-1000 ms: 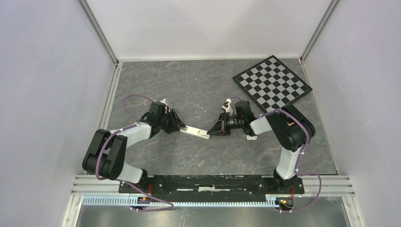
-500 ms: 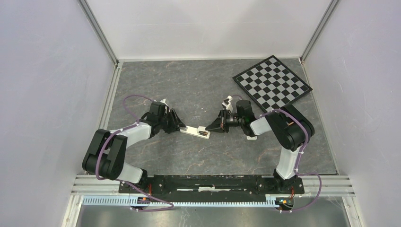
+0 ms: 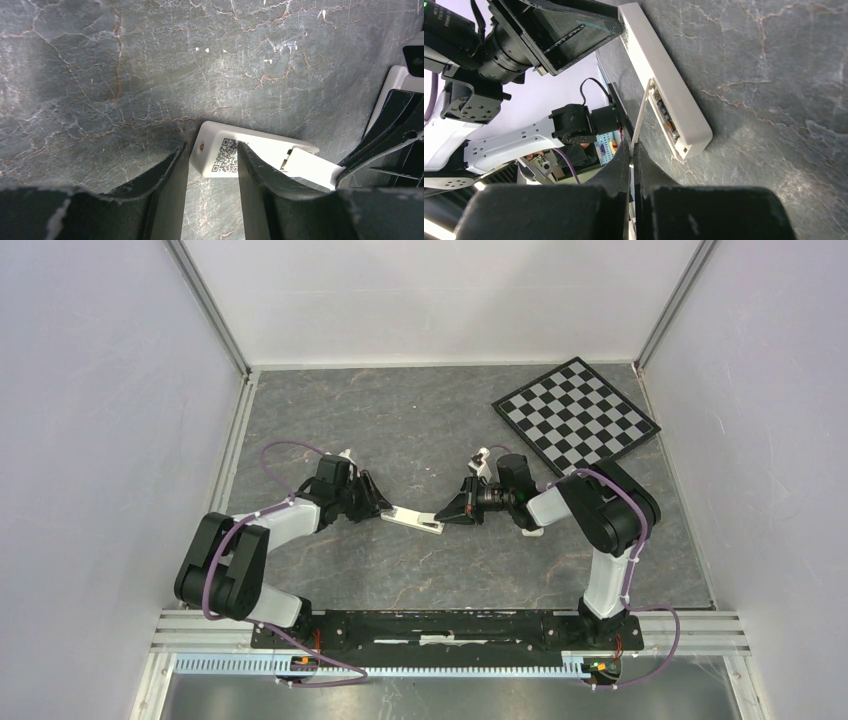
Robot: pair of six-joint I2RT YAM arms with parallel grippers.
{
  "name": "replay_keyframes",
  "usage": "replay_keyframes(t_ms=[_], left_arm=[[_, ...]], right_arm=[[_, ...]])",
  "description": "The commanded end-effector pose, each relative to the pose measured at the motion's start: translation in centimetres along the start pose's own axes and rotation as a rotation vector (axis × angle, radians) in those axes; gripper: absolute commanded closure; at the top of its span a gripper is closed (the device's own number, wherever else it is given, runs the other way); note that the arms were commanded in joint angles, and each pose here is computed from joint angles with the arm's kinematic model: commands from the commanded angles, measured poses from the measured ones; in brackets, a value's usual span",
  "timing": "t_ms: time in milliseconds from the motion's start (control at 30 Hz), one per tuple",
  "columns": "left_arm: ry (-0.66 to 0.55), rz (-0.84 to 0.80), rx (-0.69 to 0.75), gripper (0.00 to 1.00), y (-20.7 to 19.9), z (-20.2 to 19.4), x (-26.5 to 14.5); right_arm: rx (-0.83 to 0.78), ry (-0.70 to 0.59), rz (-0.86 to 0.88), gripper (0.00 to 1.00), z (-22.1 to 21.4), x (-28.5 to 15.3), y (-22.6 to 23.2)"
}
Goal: Load the batteries into the remote control
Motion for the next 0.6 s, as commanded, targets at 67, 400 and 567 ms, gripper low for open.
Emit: replay_keyframes(t_ms=[67,400,567], left_arm=[[-0.016,-0.030,0.047,0.55,-0.7,0.7,0.2],[-0.013,-0.032,0.047,0.57,-0.8,0.7,0.3],[-0.011,-0.035,0.048,0.57,-0.9,0.7,0.3]], right_arm=[[-0.009,0.006,-0.022,1.00,-0.2,0.2,-0.8],[-0.015,0.019,-0.051,1.00,-0.4,0.2,-1.3],[-0.028,0.030,-0.079,1.00,-0.6,0.2,-2.0]])
Point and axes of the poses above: each gripper's point midway between its finger pads, its own x axis out along the fingers, its own y axis along the line the jaws close on, z = x × y, the point moved 2 cm from there along -x, back along the fingers
